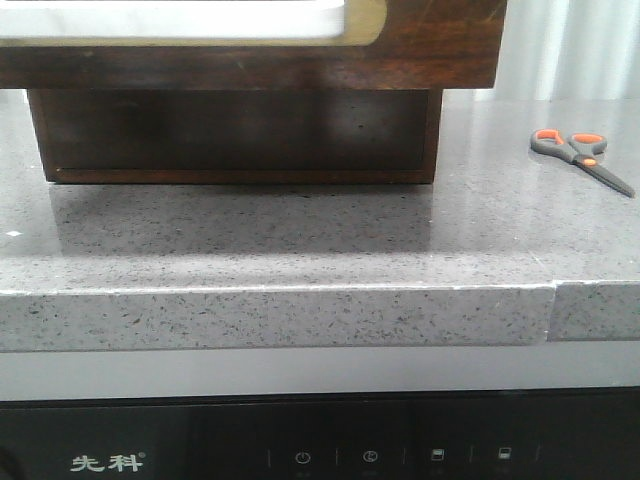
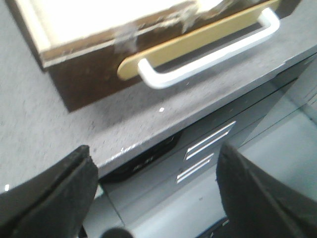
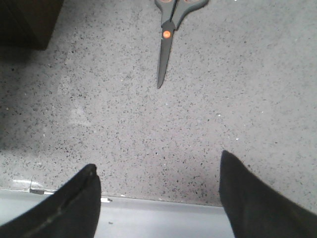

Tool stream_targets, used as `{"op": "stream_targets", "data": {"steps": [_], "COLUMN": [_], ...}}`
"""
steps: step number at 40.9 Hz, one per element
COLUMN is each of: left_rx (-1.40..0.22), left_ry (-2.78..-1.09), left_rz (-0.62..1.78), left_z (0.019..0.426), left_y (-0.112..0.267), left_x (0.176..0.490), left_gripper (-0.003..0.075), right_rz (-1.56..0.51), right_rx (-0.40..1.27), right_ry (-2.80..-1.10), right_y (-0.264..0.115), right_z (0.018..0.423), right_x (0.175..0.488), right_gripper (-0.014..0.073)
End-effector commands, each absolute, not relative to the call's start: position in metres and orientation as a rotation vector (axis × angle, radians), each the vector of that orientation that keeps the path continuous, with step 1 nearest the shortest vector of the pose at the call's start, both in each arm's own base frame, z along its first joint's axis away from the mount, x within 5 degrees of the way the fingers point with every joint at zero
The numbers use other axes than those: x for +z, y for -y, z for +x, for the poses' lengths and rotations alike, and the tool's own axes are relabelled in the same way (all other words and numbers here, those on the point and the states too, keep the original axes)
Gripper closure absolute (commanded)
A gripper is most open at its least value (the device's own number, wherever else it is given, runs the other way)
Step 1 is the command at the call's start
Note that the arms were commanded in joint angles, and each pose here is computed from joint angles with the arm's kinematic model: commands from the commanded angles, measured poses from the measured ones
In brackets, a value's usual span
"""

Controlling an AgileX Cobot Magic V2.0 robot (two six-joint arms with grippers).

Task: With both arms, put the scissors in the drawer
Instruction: 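Grasp the white drawer handle with the left gripper and pull the drawer open, then lower the right gripper onto the orange-handled scissors and close on them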

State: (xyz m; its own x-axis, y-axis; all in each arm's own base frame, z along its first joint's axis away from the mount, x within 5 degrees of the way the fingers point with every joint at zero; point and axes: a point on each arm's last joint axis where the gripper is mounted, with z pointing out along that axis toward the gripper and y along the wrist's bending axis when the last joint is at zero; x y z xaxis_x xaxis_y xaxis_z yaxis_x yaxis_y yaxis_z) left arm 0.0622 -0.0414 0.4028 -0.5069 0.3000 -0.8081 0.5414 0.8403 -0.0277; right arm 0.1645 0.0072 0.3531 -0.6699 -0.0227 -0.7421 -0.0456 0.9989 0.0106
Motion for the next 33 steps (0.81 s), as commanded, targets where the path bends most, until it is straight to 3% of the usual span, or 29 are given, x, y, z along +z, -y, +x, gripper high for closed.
{"op": "stream_targets", "data": {"steps": [1,23,33], "left_rx": [-0.396,-0.576,-0.593], "left_ry": [-1.975,-1.569,-1.515], "left_rz": [0.621,0.762,0.741], "left_z": [0.062,0.05,0.05], "left_y": [0.046,0.059,0.06], "left_x": [0.428,0.471,0.476], "left_gripper": [0.0228,0.0228,0.0228], "right_rz": [-0.049,-0.118,-0.139], "right_rx": [0.035,0.003,0.01], "right_ry": [-2.25,-2.385,-2.471], "right_y": [-0.007,-0.01,-0.012], "right_z": [0.176,0.244,0.283], "right_x": [0.368,0.376,0.37], "right_gripper": [0.0067,0.0067,0.0067]}}
